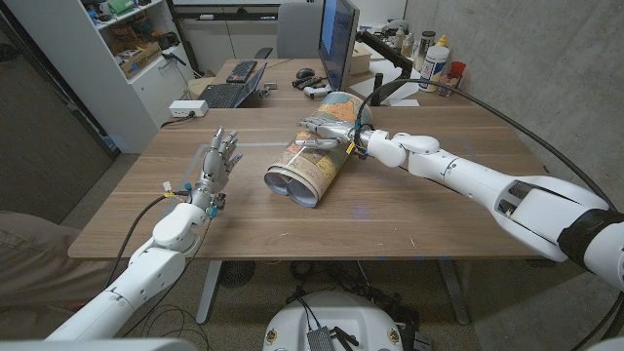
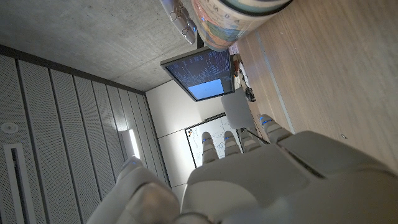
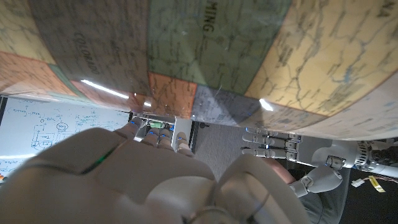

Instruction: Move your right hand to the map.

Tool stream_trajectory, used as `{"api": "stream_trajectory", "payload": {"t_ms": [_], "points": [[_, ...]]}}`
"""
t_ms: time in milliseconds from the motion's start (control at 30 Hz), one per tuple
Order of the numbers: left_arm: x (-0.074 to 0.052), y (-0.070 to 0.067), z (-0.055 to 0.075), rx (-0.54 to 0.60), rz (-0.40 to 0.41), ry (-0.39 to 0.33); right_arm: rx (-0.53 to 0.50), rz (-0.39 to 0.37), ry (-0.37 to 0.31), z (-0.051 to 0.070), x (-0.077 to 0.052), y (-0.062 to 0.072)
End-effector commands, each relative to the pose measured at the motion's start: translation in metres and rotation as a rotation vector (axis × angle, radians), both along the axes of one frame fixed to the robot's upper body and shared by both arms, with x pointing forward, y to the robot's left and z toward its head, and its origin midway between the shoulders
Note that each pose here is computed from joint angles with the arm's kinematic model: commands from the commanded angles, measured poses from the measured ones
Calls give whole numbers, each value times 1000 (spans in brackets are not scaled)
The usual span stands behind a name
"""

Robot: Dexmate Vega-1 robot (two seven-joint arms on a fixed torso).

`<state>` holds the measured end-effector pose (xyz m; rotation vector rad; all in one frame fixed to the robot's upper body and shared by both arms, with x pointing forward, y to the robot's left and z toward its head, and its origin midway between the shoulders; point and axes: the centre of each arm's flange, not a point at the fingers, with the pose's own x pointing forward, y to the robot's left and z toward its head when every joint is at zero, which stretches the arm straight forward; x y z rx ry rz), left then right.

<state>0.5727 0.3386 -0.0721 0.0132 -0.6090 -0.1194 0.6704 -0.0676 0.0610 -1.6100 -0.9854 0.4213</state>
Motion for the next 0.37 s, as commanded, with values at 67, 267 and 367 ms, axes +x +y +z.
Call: {"api": "stream_trajectory", "payload": {"t_ms": [67, 267, 367], "points": [[-1, -1, -6, -9, 0, 10, -7, 0, 9, -4, 1, 2], [-3, -1, -9, -16, 2, 10, -16, 4, 11, -6, 1, 4], [-4, -1, -10, -20, 4, 9, -18, 6, 8, -6, 0, 5]]}}
